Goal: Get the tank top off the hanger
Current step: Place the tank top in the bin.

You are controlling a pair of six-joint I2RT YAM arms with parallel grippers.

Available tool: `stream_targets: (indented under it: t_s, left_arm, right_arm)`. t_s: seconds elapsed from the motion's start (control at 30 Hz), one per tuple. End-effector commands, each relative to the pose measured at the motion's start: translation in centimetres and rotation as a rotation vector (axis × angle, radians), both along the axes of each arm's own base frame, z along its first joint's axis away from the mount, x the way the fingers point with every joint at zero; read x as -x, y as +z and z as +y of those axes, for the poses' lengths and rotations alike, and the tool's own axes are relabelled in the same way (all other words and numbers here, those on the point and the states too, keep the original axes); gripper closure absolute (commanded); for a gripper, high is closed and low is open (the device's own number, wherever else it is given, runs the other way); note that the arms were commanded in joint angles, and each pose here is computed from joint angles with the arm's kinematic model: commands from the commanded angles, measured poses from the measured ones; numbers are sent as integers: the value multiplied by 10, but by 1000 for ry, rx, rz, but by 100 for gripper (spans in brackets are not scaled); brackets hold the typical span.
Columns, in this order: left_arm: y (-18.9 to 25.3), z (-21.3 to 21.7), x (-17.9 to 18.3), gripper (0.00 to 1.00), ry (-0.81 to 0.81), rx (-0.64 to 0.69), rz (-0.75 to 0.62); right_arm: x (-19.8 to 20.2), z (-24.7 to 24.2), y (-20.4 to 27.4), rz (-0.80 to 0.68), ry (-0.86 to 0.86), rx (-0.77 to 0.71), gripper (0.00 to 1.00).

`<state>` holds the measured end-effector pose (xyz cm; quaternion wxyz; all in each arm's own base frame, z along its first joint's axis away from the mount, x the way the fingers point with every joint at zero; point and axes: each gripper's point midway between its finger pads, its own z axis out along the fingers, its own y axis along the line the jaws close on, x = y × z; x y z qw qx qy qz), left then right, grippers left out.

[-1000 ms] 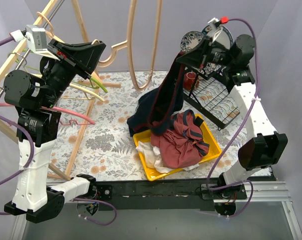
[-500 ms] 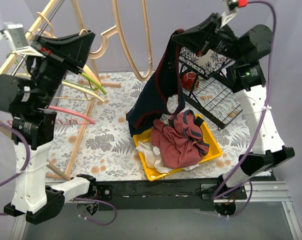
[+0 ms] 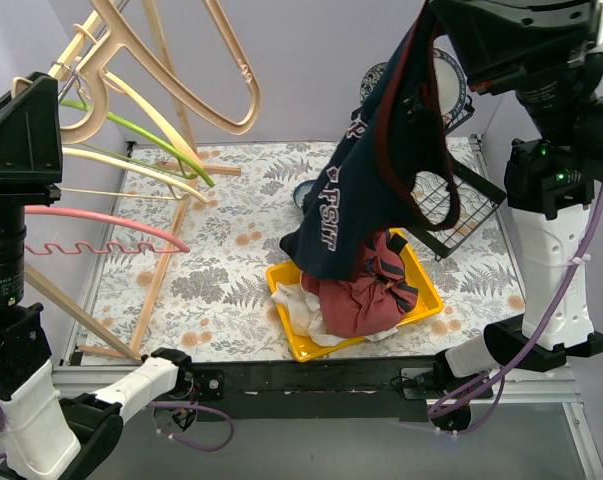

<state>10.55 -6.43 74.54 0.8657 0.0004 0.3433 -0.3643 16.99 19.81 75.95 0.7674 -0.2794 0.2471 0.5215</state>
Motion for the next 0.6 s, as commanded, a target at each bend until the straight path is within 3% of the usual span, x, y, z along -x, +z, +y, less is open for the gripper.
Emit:
stream_targets:
  t_s: [0.0, 0.3, 0.57]
  left_arm:
    - [-22, 6, -36, 100, 79, 10, 112]
    - [-24, 12, -30, 100, 110, 3, 128]
    - [-22, 16, -20, 100, 110, 11, 121]
  right_arm:
    - [35, -39, 46, -97, -14, -254, 99]
    - [55, -79, 74, -164, -131, -447, 99]
    - [86, -105, 86, -244, -96, -586, 99]
